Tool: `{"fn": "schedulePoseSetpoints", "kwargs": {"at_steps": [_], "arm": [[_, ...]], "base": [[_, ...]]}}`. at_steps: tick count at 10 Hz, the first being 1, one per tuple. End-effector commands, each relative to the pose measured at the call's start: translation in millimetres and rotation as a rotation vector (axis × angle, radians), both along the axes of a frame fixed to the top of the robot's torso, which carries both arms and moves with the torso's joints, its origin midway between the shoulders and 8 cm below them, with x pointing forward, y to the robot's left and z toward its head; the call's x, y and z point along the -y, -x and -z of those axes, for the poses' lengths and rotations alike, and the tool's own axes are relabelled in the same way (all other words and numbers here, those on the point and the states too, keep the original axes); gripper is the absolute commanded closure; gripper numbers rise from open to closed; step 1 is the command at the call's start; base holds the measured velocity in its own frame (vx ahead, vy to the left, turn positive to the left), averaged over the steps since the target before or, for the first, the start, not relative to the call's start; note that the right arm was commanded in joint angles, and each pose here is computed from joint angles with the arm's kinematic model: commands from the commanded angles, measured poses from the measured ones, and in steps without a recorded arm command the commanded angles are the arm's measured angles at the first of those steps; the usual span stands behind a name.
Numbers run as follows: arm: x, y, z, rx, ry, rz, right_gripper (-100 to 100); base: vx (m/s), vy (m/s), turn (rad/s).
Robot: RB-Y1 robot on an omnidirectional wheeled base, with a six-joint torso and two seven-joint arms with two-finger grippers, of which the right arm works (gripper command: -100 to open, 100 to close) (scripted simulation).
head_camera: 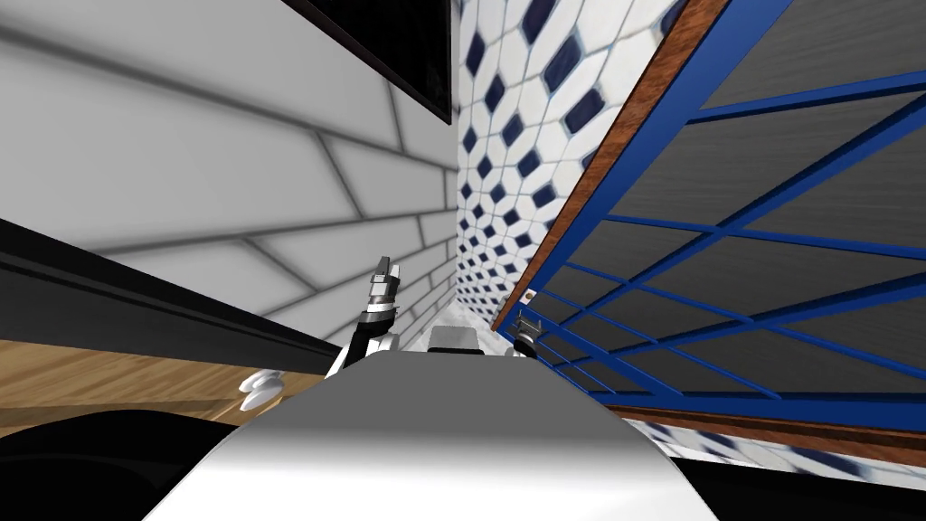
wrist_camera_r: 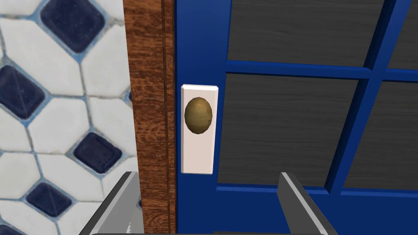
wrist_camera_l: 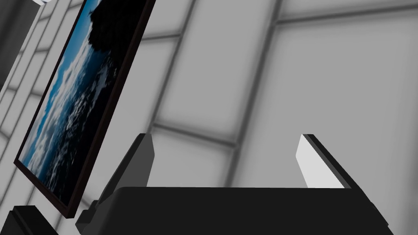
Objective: Pull the door open
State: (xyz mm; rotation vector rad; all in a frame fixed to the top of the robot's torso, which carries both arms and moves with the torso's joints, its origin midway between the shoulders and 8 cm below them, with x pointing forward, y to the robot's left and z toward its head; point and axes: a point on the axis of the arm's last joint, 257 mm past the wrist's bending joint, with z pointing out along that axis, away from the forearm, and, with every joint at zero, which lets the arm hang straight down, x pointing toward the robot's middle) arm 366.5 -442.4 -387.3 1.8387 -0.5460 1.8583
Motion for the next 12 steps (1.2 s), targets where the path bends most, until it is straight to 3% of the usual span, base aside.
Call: {"fn": "schedulePoseSetpoints", "kwargs": {"at_steps": [1,3,6,8,12], "arm": [[0.1,2.0,6.2,0.003,-0.022,0.009,-100],[0.3,2.5,7.6,0.002,-0.028,0.01,-100],[30.5,26.6,12.6,0.003,-0.03,0.018,-100],[35.7,30.9,13.2,0.002,-0.03,0.02,-100],[63.4,54.1,15.0,0.001,-0.031,0.025,-100]], "base": [[0.085,-0.042,0.079],[0.044,-0.026,0.039],[0.19,0.013,0.017],[0.121,-0.008,0.006],[0.102,0.0,0.013]]}}
